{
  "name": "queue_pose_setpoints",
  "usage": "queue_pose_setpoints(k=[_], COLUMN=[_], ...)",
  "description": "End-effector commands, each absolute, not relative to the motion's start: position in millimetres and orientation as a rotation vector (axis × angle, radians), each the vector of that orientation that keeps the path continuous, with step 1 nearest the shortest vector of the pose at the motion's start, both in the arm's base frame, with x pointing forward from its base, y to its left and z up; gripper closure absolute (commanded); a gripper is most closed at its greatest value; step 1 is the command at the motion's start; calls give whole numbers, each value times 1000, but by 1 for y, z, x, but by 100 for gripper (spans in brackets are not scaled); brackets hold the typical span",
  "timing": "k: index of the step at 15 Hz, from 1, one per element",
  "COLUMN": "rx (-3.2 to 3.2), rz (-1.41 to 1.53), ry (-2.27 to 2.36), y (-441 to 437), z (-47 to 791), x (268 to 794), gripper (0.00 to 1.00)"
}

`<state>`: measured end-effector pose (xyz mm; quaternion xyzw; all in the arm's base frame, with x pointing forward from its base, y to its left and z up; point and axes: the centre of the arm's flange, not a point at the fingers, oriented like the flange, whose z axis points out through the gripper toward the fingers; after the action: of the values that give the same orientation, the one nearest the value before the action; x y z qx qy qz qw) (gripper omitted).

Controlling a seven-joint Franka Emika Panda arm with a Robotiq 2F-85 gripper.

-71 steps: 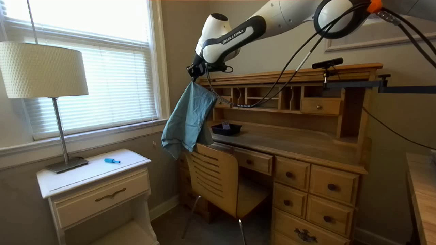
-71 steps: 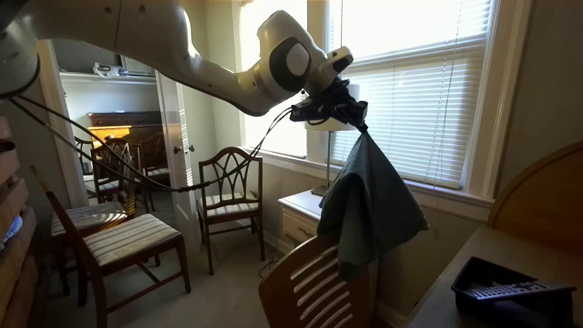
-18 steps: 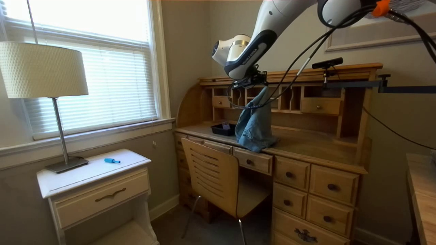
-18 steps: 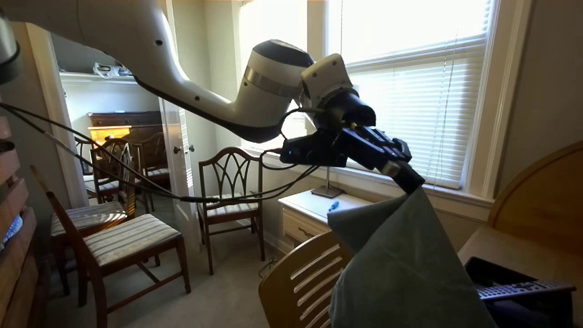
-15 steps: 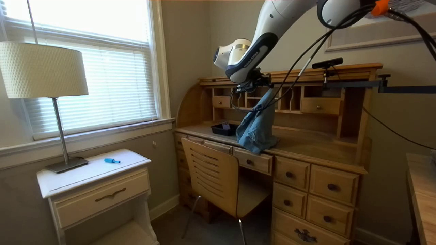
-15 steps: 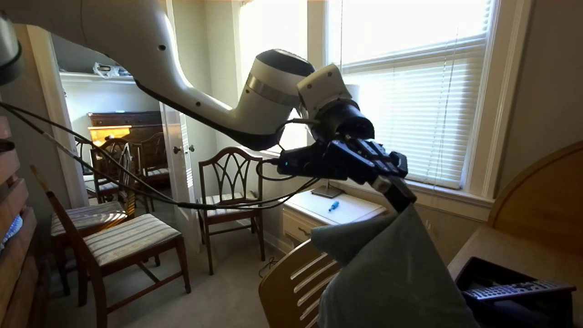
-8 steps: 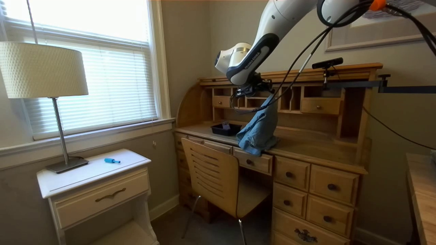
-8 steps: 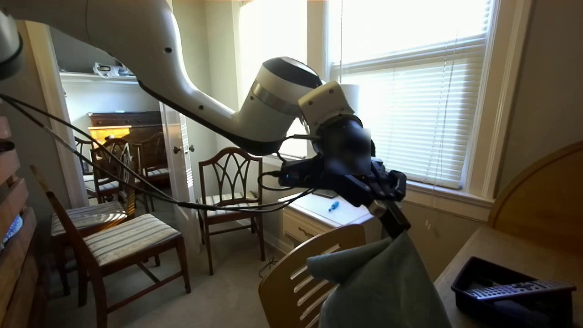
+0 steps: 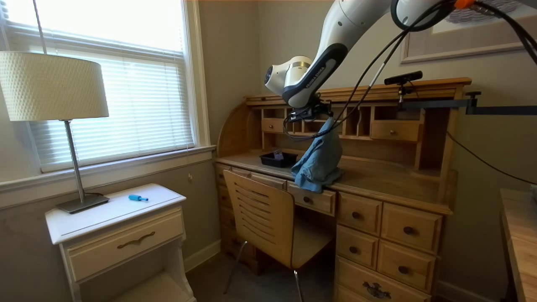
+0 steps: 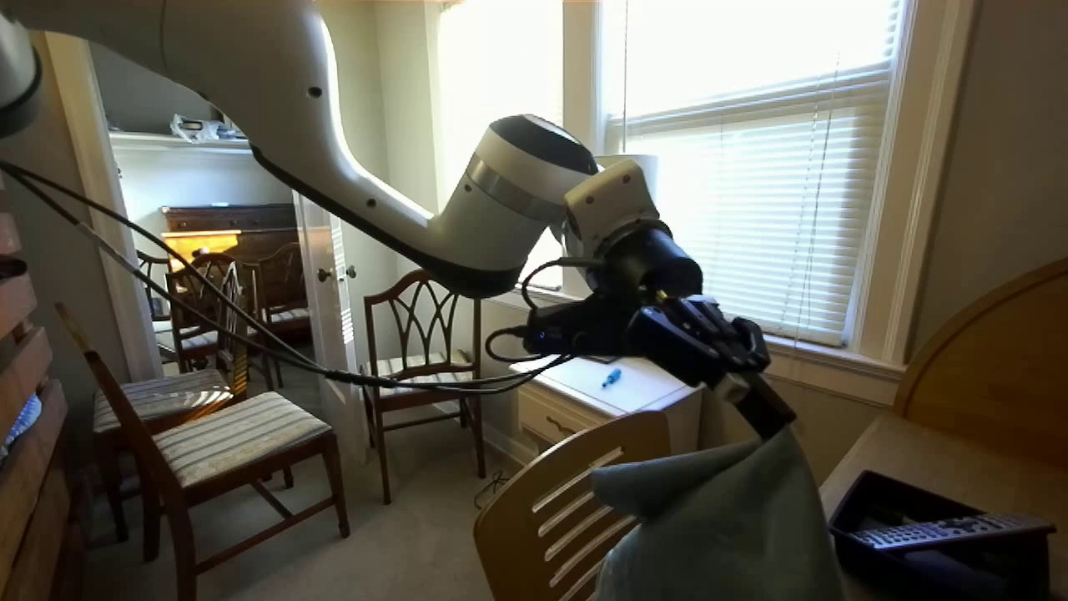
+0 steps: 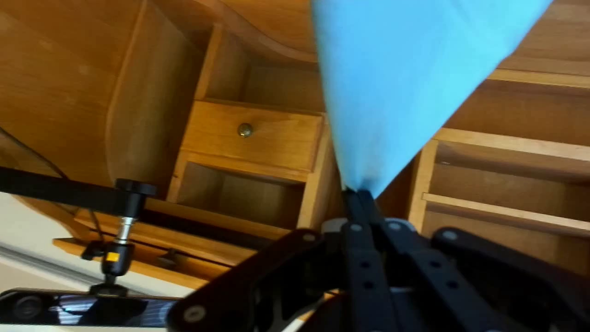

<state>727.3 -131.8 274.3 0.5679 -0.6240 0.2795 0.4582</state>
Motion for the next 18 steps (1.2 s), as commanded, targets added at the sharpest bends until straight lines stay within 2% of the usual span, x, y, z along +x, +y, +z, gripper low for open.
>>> queue_pose_setpoints(k=[1, 9, 15, 16, 17, 18], rx=[1514, 1581, 1689, 1695, 1699, 1698], rz=[788, 704, 699, 690, 685, 677], ry=[-1480, -1548, -1550, -1546, -1543, -1539], y=[-166, -271, -297, -298, -298, -297], z=[280, 252, 242, 242, 242, 242], x=[732, 715, 710, 711, 711, 712], gripper=[100, 100, 100, 91, 72, 67])
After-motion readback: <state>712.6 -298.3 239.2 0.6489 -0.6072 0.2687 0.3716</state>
